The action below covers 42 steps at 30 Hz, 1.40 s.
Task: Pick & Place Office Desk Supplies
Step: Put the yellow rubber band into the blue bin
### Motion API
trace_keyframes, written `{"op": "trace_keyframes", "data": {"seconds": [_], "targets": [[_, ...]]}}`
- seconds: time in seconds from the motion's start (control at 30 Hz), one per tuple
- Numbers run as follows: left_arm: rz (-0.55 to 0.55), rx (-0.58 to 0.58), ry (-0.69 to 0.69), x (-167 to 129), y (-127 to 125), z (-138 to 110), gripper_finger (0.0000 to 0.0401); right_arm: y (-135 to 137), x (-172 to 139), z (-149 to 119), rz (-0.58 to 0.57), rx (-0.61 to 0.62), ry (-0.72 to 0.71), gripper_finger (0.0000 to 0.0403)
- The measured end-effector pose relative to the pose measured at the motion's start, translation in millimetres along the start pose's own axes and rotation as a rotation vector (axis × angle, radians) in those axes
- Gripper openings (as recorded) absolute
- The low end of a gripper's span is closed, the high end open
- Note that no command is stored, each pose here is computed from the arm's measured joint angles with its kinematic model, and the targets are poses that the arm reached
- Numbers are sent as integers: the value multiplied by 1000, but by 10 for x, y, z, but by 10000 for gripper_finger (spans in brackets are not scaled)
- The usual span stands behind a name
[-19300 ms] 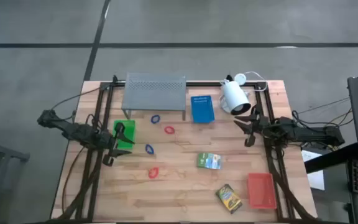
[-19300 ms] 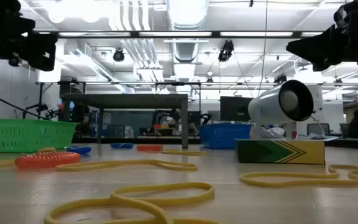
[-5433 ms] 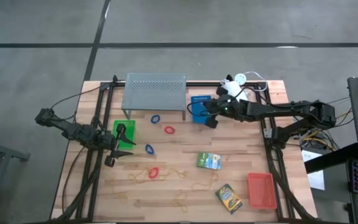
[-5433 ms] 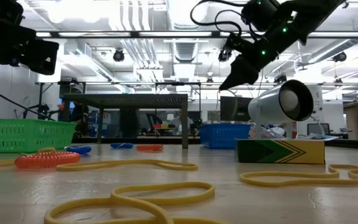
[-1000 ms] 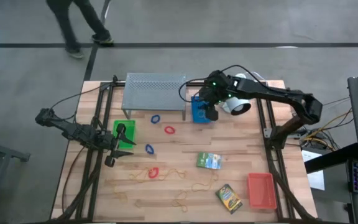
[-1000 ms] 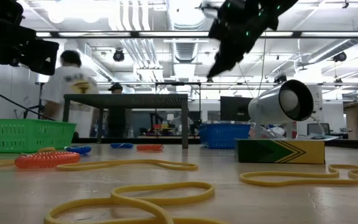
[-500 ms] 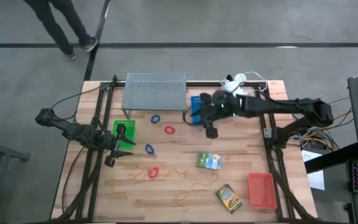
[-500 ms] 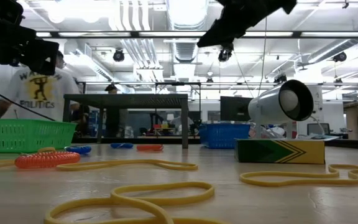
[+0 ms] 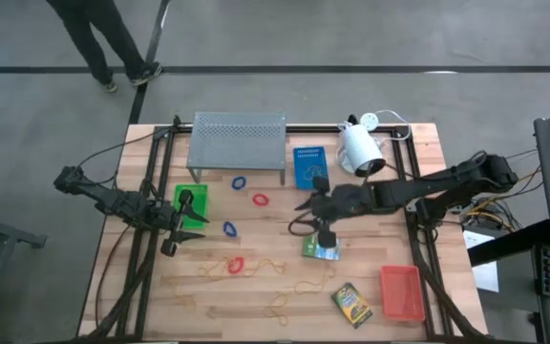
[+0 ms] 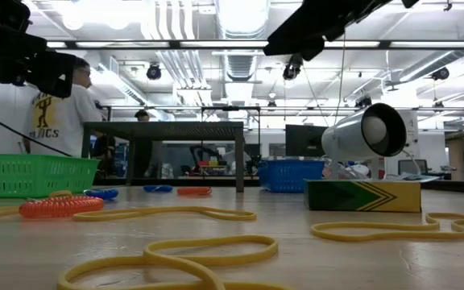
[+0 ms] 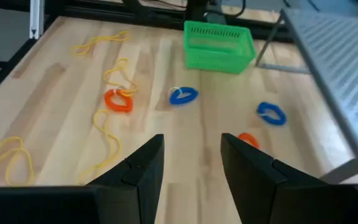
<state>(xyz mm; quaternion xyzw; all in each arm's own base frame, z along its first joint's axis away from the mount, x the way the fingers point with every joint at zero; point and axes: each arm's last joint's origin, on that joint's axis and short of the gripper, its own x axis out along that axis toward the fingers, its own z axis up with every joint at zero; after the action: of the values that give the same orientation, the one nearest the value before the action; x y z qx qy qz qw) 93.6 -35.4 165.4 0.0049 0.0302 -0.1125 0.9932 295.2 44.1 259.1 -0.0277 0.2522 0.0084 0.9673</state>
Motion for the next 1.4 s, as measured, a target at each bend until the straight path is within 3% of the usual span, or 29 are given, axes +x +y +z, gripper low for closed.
{"op": "trace_keyframes", "data": {"seconds": [0.57,0.93,1.4], "targets": [[0,0,0,0,0,0,200,521,566,51,-27,34,11,155],[0,0,0,0,0,0,200,631,863,43,-51,163,110,155],[0,0,0,0,0,0,200,702,1020,-204,-22,136,199,155]]}}
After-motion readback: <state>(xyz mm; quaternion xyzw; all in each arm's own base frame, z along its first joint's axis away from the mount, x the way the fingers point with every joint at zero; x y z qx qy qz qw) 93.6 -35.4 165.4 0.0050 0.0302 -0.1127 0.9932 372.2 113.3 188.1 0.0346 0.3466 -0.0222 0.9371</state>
